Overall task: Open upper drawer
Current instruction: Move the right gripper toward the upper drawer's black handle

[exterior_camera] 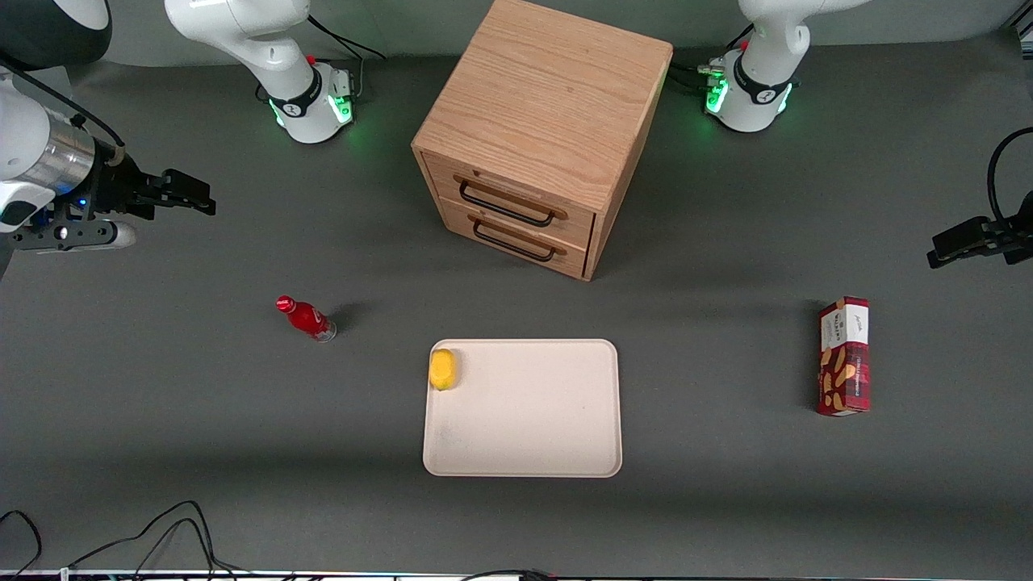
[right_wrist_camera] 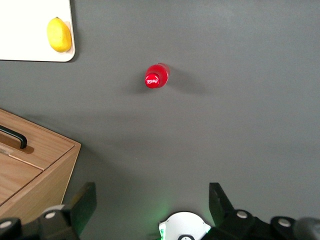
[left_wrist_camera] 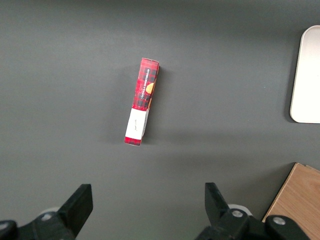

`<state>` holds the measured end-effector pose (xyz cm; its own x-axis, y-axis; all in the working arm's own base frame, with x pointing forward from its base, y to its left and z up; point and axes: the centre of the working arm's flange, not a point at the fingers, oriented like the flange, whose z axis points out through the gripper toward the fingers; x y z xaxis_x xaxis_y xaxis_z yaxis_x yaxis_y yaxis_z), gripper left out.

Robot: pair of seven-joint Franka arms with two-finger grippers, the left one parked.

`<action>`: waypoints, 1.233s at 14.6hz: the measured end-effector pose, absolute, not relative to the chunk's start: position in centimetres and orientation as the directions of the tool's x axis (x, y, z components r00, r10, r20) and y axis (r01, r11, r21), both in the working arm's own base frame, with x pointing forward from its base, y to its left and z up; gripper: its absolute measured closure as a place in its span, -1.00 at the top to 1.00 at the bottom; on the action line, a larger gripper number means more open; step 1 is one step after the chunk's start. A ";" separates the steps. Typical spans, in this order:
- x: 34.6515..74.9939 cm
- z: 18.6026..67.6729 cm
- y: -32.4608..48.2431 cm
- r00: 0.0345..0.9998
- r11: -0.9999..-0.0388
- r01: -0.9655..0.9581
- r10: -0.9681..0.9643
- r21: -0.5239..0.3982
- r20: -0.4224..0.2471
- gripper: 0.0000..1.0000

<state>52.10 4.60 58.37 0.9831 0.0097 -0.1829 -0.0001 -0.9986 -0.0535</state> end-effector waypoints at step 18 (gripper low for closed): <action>50.9 51.6 24.0 0.896 -0.936 0.324 0.350 -0.135 -0.273 1.00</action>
